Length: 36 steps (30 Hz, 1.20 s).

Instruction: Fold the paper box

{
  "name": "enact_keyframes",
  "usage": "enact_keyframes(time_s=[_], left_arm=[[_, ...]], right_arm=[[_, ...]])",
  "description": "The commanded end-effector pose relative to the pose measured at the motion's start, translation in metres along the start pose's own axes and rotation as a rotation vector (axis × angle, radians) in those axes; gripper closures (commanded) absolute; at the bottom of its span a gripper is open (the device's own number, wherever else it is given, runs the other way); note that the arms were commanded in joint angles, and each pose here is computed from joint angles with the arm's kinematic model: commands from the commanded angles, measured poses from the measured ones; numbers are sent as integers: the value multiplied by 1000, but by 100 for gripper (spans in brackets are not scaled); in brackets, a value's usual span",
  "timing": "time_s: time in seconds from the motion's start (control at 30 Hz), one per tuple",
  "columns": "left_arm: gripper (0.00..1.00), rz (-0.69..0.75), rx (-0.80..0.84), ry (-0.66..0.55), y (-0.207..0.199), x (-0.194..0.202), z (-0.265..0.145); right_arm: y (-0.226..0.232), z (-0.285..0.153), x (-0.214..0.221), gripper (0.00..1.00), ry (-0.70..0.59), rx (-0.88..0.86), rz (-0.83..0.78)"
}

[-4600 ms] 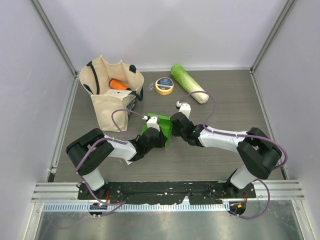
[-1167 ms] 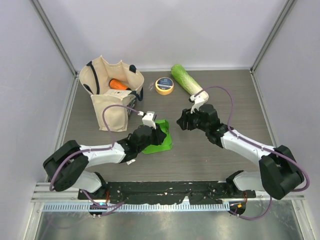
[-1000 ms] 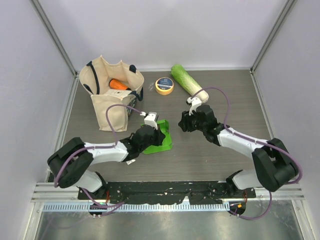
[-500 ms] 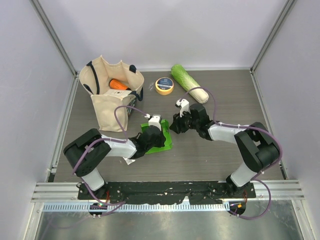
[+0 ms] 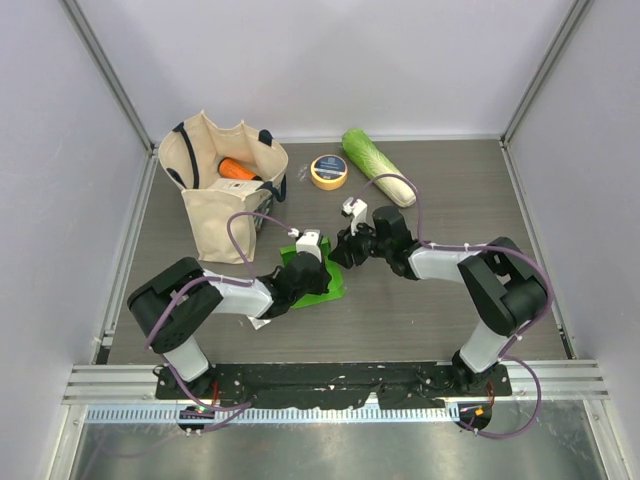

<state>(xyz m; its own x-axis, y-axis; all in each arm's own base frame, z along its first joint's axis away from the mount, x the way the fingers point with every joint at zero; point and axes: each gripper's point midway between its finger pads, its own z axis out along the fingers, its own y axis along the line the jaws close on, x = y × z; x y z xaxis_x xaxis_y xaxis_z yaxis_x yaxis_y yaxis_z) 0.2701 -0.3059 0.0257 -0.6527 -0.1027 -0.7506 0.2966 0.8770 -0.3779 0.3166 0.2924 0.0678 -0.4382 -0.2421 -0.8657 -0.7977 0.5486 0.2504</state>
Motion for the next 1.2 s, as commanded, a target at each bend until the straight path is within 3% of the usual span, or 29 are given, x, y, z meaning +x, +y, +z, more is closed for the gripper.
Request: enact_keyframes(time_s=[0.0, 0.4, 0.73, 0.87, 0.97, 1.0, 1.1, 1.17], left_arm=[[100, 22, -30, 10, 10, 8, -1], [100, 42, -23, 26, 10, 12, -1], [100, 37, -20, 27, 10, 14, -1], [99, 66, 33, 30, -1, 8, -6], [83, 71, 91, 21, -12, 0, -19], [72, 74, 102, 28, -15, -1, -25], [54, 85, 118, -1, -21, -17, -45], [51, 72, 127, -46, -25, -34, -62]], right_arm=[[2, 8, -34, 53, -94, -14, -97], [11, 30, -40, 52, -144, 13, -186], [13, 42, -48, 64, -210, 40, -215], [22, 31, -60, 52, -236, 20, -101], [26, 13, -61, 43, -252, 51, -25], [26, 7, -54, 42, -242, 60, -10], [25, -8, -50, 40, -206, 107, 32], [29, -16, -46, 39, -186, 109, 54]])
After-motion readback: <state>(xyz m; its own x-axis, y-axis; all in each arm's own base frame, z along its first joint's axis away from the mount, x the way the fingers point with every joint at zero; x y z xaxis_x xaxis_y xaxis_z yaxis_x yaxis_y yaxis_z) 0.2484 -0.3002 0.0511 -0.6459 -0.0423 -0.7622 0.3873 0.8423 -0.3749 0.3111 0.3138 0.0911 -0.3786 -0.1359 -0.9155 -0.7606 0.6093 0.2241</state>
